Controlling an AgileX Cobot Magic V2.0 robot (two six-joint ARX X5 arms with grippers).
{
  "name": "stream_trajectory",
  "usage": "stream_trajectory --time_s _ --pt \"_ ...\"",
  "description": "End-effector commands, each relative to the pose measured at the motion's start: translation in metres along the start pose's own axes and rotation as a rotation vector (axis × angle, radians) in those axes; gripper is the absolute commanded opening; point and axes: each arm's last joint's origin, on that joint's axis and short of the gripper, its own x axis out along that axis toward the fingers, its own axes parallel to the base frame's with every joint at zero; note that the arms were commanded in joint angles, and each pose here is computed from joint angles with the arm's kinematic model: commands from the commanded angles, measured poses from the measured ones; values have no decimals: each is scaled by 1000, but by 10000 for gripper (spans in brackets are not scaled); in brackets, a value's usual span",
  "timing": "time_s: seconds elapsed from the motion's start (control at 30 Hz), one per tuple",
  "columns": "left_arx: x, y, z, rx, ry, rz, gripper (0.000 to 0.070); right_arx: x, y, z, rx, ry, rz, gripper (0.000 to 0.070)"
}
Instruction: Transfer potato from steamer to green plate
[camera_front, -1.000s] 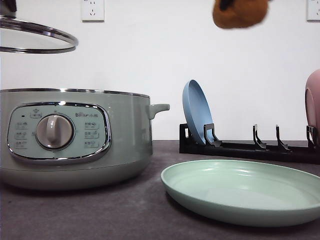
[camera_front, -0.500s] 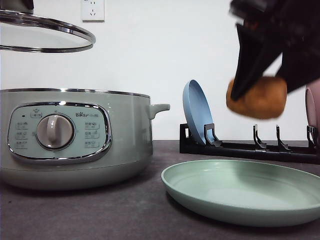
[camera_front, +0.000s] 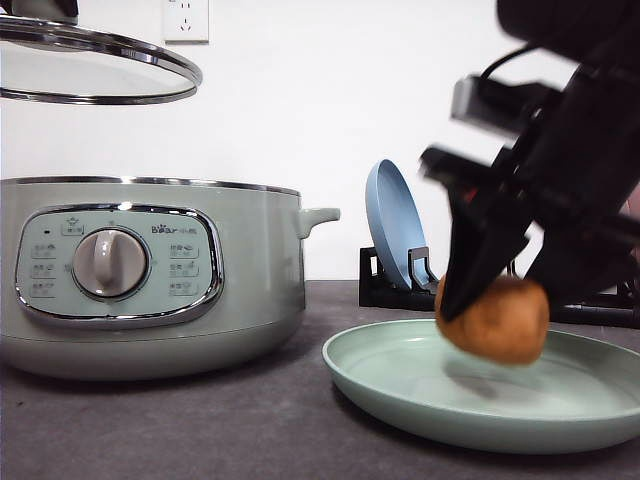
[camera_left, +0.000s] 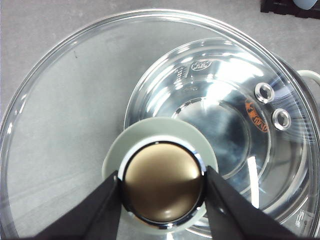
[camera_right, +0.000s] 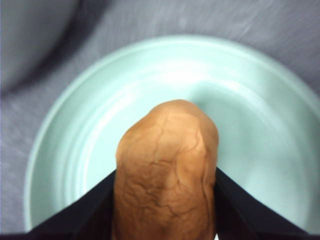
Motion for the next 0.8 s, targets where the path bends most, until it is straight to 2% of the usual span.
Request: stream_trajectory --time_s 0.0,0.2,0.43,0.77 --pt "-12 -2 7 6 -76 -4 1 7 2 -1 12 20 -4 135" --pt "-12 -6 7 20 -76 -16 1 16 1 -5 11 71 -26 361" --pt "-12 -14 7 46 -76 -39 1 13 1 -4 6 62 -23 566" --pt "-7 -26 10 81 -81 -72 1 -27 8 7 -17 -91 17 580"
